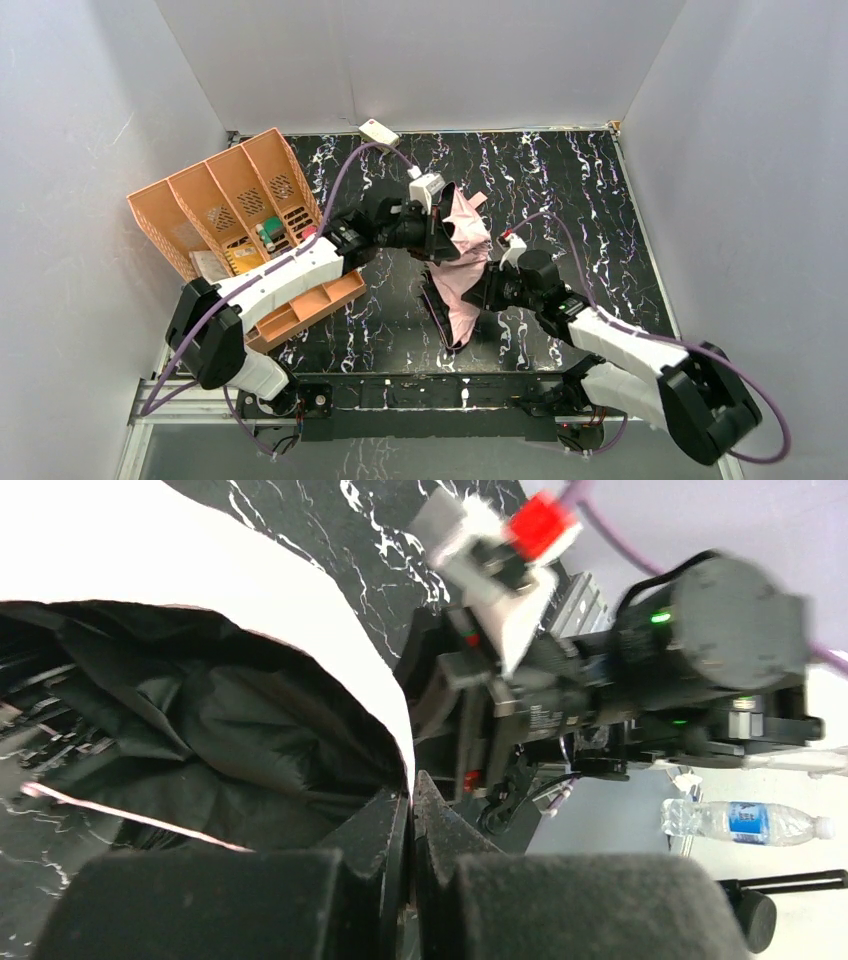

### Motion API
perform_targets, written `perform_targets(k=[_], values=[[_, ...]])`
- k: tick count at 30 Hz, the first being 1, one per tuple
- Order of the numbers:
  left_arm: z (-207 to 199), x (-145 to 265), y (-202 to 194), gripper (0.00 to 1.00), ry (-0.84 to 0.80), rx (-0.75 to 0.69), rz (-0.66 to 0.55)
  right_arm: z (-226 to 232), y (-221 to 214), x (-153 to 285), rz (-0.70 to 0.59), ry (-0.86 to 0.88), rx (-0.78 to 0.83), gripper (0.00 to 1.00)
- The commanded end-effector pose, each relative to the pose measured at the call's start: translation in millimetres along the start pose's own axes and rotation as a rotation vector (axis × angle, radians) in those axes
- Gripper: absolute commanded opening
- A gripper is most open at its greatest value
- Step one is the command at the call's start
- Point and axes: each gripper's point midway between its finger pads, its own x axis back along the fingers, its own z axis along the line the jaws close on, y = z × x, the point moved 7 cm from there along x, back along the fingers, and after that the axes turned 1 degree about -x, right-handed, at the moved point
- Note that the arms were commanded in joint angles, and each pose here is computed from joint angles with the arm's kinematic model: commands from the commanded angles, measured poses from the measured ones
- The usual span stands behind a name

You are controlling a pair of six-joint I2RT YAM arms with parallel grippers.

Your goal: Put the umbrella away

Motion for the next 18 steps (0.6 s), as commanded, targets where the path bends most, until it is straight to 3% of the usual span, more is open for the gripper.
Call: perform_targets(k=[1,7,13,16,18], values=[[-14.6,-16.0,-8.3,0.0,-0.026,-0.028,-0.089,13.9,20.1,20.3,-0.064,-0.029,0.05,0.29],[-21.9,-27.7,-43.3,0.0,-0.044,-0.071,-0.113,3.5,35.0,52.7,-0.161,-0.316,-0.049,0.13],[-7.5,-33.8,-94.0,0.02,-0.045,-0.078,-0.065,16.2,58.5,70.2,-0.283,-0.336,-0.061,0.1],[-2.2,-38.8,-117.6,0.1,-0.057,-0.09,-0.011,25.1,69.1,68.2,-0.298,-0.302,-0.044,0.1],[1.9,-42.1,-129.2,0.24,-0.063,-0.09,0.021,32.1,75.2,64.3,-0.293,-0.263,-0.029,0.1]])
